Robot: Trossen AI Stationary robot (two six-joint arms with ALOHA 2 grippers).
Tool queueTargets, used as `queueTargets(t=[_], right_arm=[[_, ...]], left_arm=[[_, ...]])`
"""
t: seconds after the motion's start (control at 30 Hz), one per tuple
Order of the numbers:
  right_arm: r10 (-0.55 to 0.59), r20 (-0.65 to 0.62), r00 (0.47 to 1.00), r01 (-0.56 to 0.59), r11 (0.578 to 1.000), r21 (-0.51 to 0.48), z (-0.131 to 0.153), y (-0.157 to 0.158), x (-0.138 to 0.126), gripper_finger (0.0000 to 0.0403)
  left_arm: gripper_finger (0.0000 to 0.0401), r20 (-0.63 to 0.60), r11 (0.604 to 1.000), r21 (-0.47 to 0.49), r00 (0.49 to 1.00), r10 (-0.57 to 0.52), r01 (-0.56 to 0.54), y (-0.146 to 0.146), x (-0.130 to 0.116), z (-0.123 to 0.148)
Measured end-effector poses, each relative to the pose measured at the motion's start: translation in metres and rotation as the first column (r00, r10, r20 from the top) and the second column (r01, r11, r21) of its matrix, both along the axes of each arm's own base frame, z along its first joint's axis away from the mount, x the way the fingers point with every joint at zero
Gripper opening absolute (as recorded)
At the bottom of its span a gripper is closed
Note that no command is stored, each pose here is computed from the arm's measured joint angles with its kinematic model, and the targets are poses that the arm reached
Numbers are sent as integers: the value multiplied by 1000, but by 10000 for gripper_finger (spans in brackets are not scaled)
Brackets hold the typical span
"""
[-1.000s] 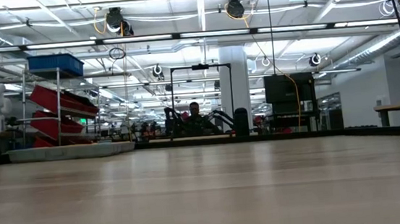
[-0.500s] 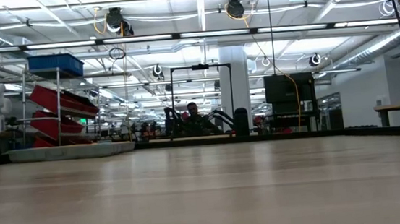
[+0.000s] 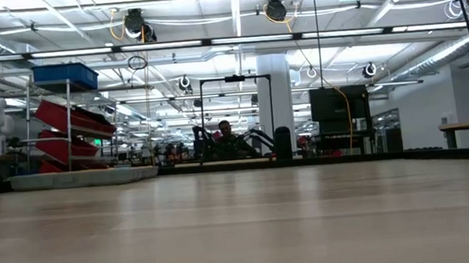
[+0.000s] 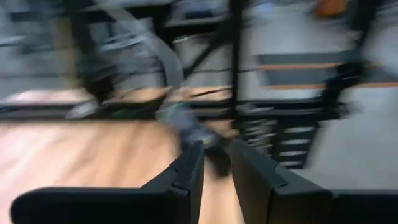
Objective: Coil cords
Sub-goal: Coil the white wire on the spool
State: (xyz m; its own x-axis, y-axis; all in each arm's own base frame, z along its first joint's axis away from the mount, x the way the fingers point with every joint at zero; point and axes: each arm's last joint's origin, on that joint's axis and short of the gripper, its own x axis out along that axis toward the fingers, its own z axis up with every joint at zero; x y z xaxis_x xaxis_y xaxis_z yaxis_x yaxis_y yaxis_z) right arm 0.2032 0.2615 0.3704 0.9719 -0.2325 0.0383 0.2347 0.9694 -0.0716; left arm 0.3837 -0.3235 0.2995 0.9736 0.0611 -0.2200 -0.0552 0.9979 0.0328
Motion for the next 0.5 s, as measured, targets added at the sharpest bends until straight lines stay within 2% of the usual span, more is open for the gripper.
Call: queueTargets(t=[0.07, 0.13, 0.33, 0.43, 0.5], right_arm=[[9, 2, 1000, -9, 1000, -5, 1, 2, -2, 0], [19, 5, 1000, -19, 1000, -8, 2, 3, -5, 0], [36, 7, 999, -36, 999, -6, 3, 6, -11, 0], [39, 8, 999, -39, 999, -5, 3, 6, -12, 0], [41, 7, 999, -41, 999, -7, 3, 7, -12, 0]], left_arm=[[85, 34, 995, -5, 994, -103, 103, -6, 5, -2], [85, 79, 987, -1, 984, -158, 159, -12, 10, -7], [92, 104, 982, 35, 976, -189, 186, -16, 13, -11], [116, 109, 975, 26, 969, -222, 221, -18, 12, -11], [136, 124, 981, 23, 973, -196, 194, -20, 10, -9]])
